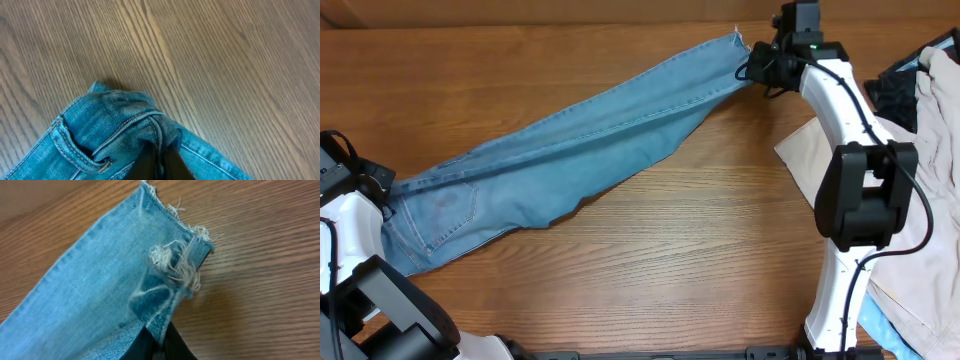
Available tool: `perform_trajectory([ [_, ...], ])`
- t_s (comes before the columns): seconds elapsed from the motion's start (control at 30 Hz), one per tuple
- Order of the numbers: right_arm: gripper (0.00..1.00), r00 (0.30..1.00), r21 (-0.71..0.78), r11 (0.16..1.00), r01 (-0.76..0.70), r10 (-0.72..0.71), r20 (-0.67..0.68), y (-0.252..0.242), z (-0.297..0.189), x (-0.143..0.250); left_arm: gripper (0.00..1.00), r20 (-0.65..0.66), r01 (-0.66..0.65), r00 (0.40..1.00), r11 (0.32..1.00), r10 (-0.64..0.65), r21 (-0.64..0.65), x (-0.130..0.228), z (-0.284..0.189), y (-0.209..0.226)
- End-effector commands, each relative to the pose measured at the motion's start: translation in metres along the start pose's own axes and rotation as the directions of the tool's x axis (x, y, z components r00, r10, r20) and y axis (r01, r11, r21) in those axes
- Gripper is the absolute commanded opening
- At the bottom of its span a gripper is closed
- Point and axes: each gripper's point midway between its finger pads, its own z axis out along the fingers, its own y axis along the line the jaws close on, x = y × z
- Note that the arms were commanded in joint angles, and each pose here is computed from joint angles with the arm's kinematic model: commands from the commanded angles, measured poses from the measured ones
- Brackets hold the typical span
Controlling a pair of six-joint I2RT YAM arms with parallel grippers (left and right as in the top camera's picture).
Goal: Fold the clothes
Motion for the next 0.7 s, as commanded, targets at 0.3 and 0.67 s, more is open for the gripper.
perform_trajectory([
  [0.3,0.09,0.999,0.004,1.0,0.002,-0.002,0.052,0.001,0.01,-0.014,0.05,0.035,-0.018,0.999,0.998,0.02,-0.052,-0.012,-0.002,0.008],
  [0.67,0.56,0.974,-0.276,0.956,0.097,-0.034,0.226,0.059,-0.005,-0.058,0.05,0.027,-0.037,0.999,0.998,0.038,-0.056,-0.01,-0.002,0.008],
])
